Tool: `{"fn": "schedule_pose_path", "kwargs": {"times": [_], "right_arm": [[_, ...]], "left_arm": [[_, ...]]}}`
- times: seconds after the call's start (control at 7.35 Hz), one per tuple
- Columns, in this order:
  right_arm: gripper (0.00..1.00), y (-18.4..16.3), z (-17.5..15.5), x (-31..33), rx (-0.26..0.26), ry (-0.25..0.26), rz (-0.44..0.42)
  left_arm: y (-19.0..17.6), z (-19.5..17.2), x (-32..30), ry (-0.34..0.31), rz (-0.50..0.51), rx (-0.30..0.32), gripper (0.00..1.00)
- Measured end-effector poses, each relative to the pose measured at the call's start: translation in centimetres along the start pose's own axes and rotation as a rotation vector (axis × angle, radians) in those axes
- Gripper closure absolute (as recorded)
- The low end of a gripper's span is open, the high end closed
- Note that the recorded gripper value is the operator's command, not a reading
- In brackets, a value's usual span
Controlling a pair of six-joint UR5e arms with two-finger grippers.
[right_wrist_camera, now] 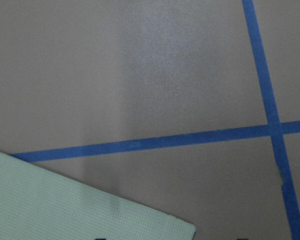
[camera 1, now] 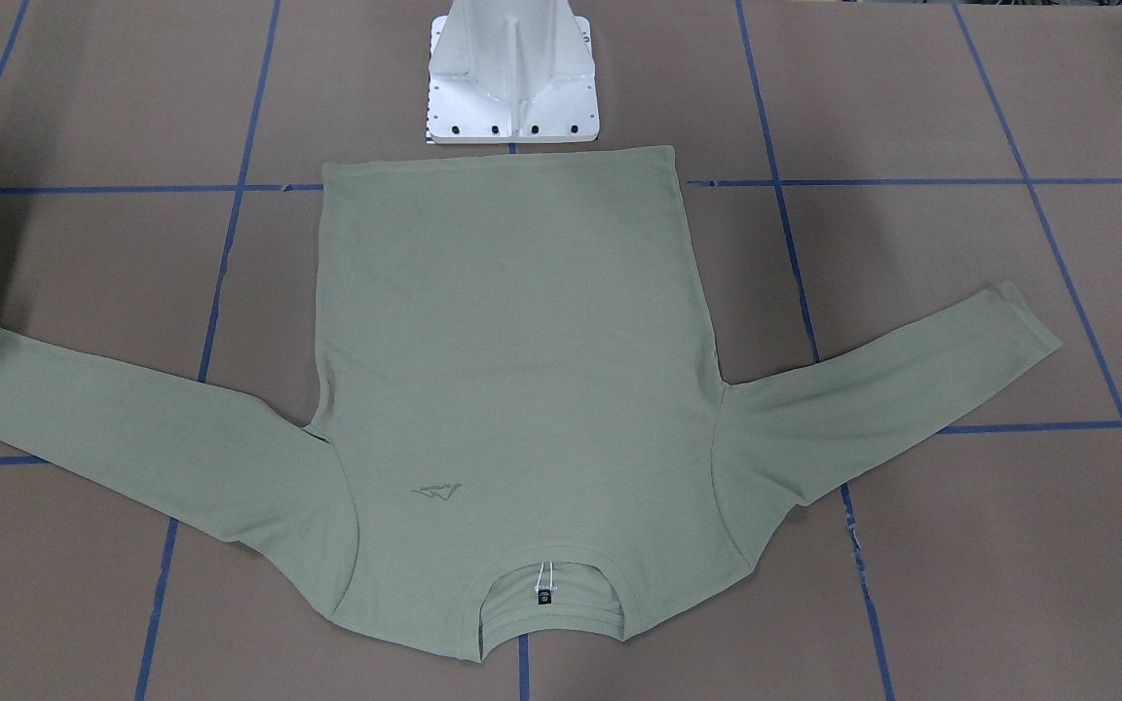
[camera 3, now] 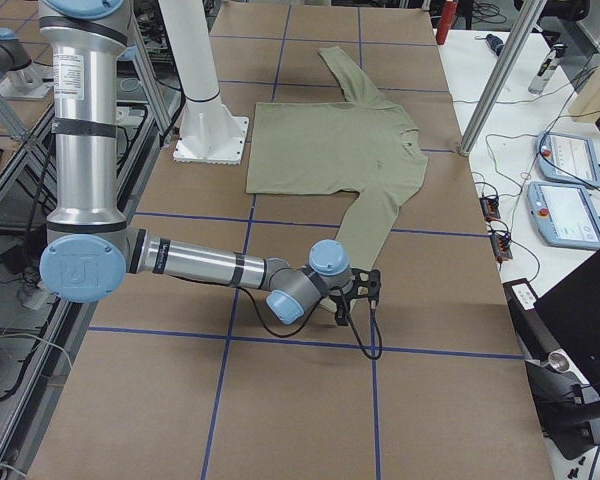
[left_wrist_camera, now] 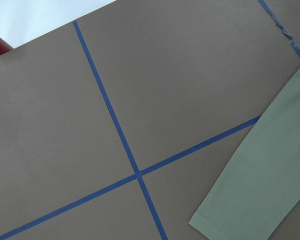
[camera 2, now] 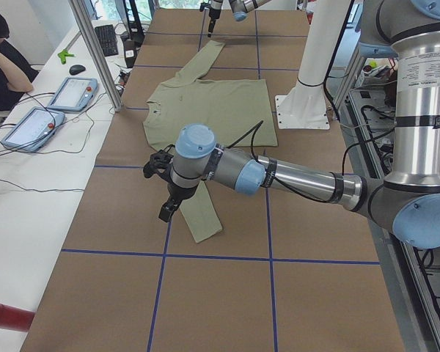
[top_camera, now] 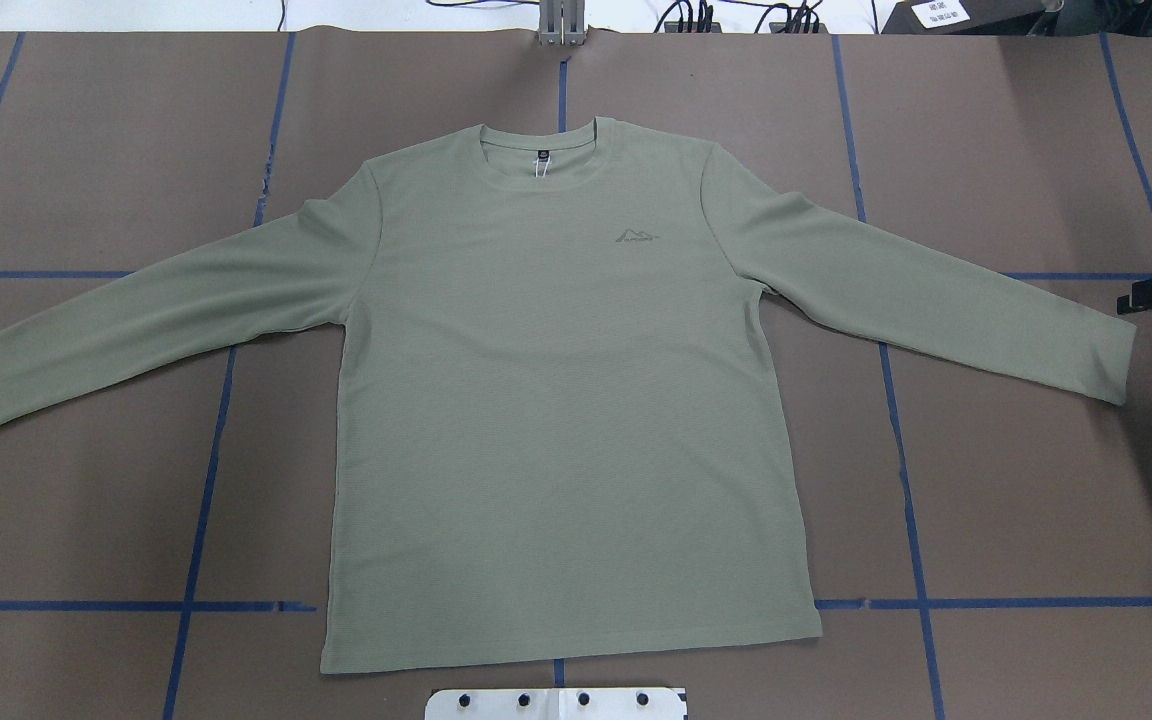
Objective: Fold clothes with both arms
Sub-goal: 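Move the right gripper down to the cuff of the sleeve nearest it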
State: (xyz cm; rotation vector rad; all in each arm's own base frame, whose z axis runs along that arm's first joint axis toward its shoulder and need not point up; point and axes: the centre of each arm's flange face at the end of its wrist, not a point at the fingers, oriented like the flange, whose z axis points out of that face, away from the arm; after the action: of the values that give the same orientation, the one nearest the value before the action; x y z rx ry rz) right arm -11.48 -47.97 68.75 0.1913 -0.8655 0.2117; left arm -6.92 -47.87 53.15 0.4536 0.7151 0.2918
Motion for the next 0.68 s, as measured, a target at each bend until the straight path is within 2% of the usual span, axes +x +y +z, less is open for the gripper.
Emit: {"fn": "schedule_pose_path", "kwargs": {"times": [0.27, 0.41, 0.68], "right_arm": [[0.15, -0.1, 1.7, -0.7, -0.013, 0.012, -0.016], [0.2, -0.3, 2.3, -1.0, -0.013, 0.017, -0.021], [0.23, -0.3, 2.8, -1.0, -0.017, 0.023, -0.023]], "left_arm": [[0.1, 0.0, 0.0, 0.0, -0.002, -0.001, 0.0], [0.2, 0.0, 0.0, 0.001, -0.003, -0.002, 0.0], [0.3, 0.1, -0.1, 0.001, -0.005, -0.003, 0.0]]}}
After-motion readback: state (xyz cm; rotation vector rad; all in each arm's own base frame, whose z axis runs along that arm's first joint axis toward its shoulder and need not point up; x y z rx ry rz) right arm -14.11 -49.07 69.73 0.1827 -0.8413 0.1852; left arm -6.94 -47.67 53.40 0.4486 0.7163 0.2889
